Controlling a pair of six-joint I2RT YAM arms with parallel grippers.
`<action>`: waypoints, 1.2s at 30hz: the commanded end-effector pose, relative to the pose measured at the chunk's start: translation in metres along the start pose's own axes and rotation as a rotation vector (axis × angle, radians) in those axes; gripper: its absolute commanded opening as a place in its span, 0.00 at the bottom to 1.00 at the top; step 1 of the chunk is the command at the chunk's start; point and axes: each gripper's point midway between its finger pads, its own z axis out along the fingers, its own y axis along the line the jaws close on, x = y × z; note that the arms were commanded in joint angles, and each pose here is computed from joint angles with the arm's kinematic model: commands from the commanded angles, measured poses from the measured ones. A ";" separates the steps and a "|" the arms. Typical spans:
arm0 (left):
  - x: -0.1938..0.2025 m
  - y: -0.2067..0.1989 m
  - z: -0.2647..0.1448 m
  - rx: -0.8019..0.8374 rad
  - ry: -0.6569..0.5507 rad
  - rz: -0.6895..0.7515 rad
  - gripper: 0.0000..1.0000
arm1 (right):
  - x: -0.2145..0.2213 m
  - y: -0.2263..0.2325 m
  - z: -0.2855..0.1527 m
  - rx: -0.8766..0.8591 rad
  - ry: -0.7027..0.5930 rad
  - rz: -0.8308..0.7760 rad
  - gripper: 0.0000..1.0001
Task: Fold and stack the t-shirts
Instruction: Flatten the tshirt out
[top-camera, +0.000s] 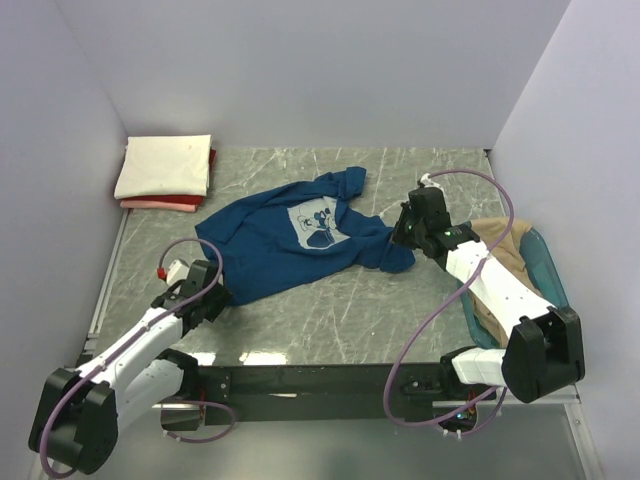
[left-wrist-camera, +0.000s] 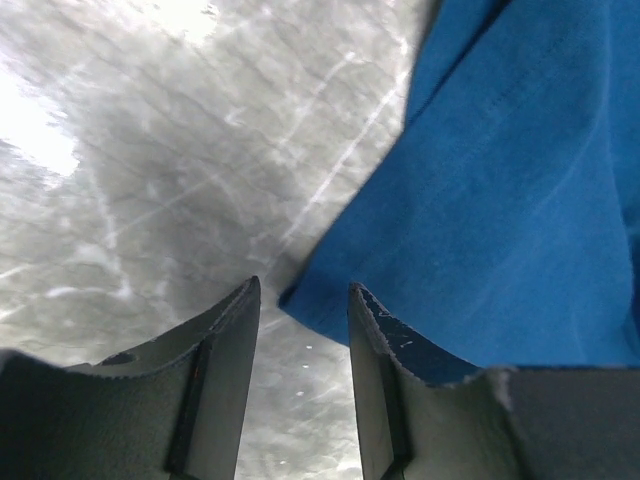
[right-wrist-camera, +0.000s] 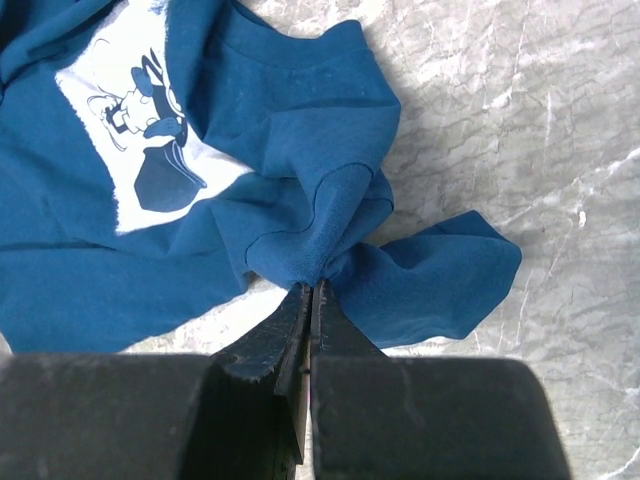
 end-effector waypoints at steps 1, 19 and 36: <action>0.003 -0.011 0.000 0.023 0.004 -0.040 0.46 | -0.006 0.003 0.004 -0.018 -0.026 0.003 0.00; -0.059 -0.048 -0.042 0.033 -0.215 0.009 0.01 | -0.015 -0.002 -0.006 0.009 -0.046 -0.005 0.00; -0.165 -0.048 -0.118 0.090 -0.476 -0.057 0.01 | 0.107 0.027 -0.027 -0.256 0.179 -0.048 0.30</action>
